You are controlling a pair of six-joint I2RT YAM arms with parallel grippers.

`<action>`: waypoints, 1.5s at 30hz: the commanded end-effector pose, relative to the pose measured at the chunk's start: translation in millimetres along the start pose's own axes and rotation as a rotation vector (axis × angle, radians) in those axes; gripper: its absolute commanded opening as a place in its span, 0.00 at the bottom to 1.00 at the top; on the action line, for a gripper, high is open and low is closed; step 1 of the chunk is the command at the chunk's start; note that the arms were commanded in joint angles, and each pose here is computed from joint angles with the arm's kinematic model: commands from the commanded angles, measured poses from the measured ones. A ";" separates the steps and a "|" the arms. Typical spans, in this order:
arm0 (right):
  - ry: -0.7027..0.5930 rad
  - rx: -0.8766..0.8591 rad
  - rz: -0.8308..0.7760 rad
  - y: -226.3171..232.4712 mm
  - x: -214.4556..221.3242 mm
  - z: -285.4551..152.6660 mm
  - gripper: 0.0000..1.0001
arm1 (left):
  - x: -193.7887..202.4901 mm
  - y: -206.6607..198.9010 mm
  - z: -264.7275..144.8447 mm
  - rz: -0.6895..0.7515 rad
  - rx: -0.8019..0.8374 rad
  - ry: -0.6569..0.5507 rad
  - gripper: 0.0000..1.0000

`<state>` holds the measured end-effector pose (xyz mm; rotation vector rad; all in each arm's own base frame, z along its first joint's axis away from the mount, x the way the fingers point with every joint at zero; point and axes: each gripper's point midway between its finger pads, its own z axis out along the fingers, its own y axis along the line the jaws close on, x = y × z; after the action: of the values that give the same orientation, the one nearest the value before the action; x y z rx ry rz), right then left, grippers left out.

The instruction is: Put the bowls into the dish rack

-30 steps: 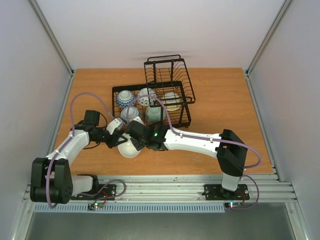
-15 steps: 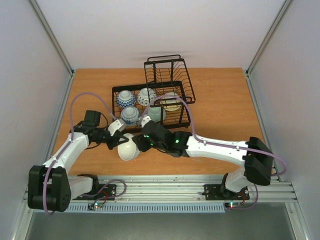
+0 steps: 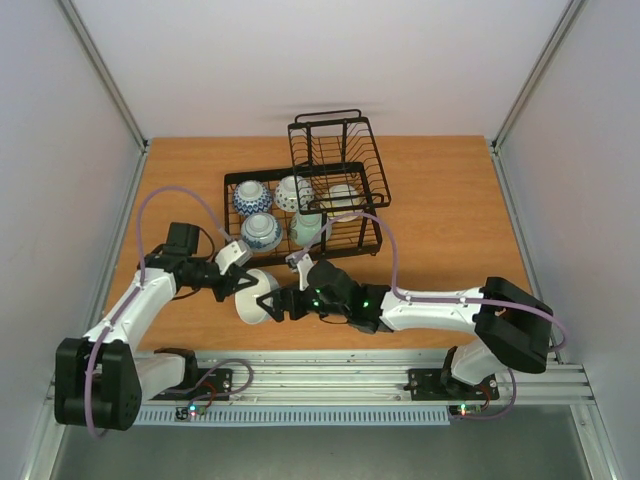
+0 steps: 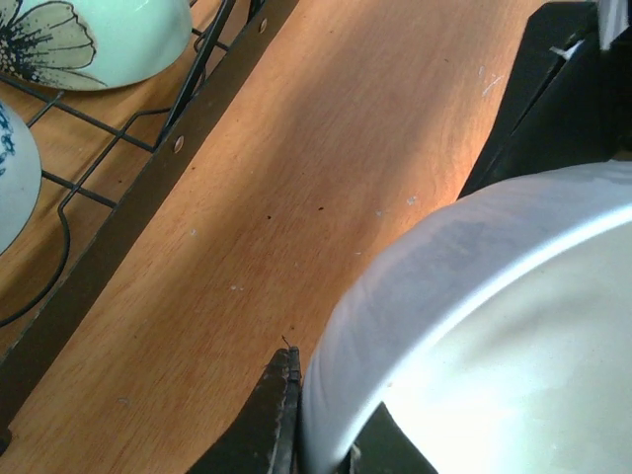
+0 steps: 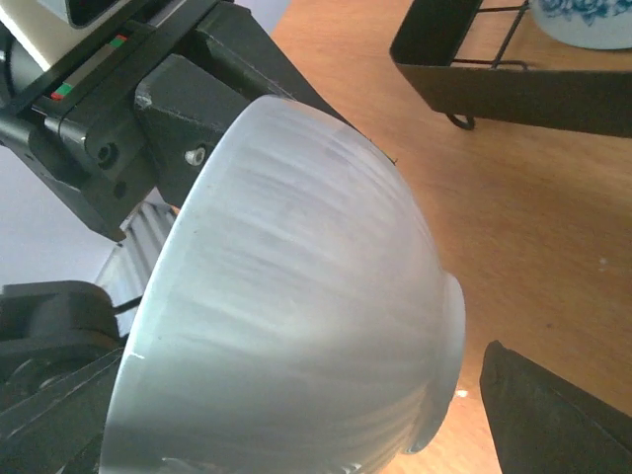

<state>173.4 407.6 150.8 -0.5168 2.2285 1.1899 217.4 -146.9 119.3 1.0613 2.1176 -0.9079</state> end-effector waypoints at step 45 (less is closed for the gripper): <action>-0.074 0.265 -0.360 16.9 -29.6 -39.5 0.01 | -15.9 54.6 -9.8 -0.036 -0.298 -0.078 0.63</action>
<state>163.9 392.7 159.4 -0.6127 2.1905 0.9163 233.8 -143.7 119.3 0.9644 2.1323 -0.8482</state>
